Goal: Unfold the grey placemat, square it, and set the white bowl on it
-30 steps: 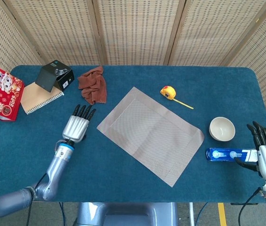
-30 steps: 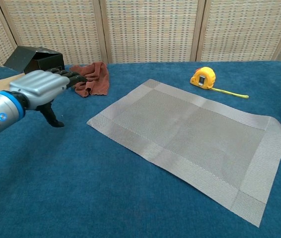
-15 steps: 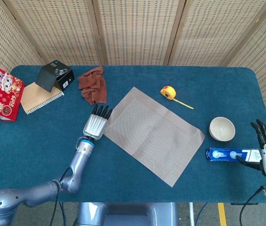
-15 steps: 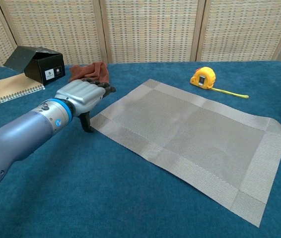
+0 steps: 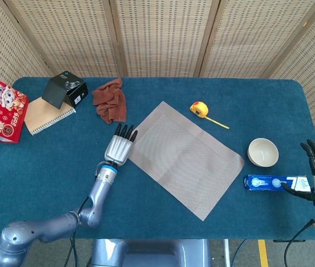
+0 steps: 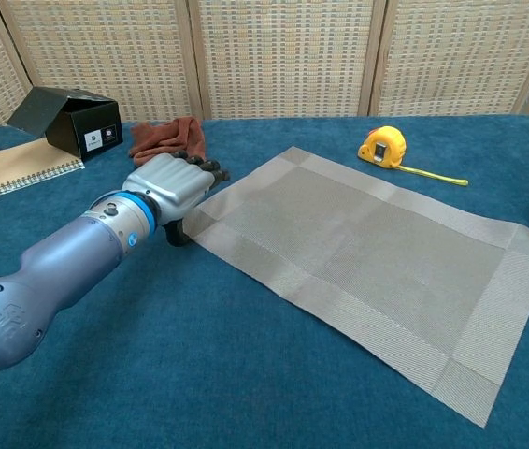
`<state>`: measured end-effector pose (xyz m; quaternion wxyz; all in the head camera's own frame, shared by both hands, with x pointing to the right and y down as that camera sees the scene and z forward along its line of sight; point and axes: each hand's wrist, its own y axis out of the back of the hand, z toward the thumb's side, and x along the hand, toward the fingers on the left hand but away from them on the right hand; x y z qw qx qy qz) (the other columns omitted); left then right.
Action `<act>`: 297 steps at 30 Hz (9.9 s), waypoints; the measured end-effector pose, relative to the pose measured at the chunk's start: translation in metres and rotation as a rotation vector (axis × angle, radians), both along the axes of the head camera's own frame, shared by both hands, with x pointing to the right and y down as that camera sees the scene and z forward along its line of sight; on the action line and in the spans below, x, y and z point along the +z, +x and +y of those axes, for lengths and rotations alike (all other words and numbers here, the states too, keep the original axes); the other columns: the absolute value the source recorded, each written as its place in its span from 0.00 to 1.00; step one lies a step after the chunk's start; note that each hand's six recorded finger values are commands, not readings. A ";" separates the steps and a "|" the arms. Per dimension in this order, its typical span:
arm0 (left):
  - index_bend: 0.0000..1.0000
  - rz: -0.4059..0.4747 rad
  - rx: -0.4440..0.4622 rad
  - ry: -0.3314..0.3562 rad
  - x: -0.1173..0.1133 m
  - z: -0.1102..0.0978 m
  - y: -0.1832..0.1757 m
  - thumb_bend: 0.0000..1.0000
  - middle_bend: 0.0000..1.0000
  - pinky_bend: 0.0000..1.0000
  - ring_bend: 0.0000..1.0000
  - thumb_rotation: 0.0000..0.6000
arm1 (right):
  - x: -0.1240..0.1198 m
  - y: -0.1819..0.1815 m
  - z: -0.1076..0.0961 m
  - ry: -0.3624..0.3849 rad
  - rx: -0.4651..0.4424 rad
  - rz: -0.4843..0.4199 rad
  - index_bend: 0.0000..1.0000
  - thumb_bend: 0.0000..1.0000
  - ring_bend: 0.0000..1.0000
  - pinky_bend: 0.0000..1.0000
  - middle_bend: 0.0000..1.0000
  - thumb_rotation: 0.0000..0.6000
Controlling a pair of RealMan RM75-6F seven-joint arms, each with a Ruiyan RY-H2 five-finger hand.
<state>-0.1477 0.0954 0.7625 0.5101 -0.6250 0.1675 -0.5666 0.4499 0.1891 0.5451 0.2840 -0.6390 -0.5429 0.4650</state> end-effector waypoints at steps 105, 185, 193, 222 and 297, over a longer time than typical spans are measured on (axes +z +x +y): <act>0.74 0.210 0.226 -0.152 -0.100 0.185 -0.089 0.49 0.00 0.00 0.00 1.00 | 0.004 -0.032 0.016 -0.049 -0.075 -0.061 0.12 0.08 0.00 0.00 0.00 1.00; 0.15 0.452 -0.292 0.105 -0.187 0.134 -0.231 0.34 0.00 0.00 0.00 1.00 | 0.150 -0.033 -0.061 -0.303 -0.008 0.318 0.41 0.18 0.00 0.00 0.00 1.00; 0.16 0.444 -0.289 0.097 -0.183 0.135 -0.230 0.34 0.00 0.00 0.00 1.00 | 0.157 -0.034 -0.058 -0.320 -0.006 0.322 0.42 0.18 0.00 0.00 0.00 1.00; 0.17 0.447 -0.288 0.074 -0.177 0.136 -0.227 0.34 0.00 0.00 0.00 1.00 | 0.179 -0.008 -0.058 -0.350 0.015 0.424 0.60 0.57 0.00 0.00 0.02 1.00; 0.19 0.467 -0.311 0.088 -0.177 0.129 -0.237 0.34 0.00 0.00 0.00 1.00 | 0.148 -0.338 0.055 -0.273 -0.599 0.058 0.26 0.23 0.00 0.00 0.00 1.00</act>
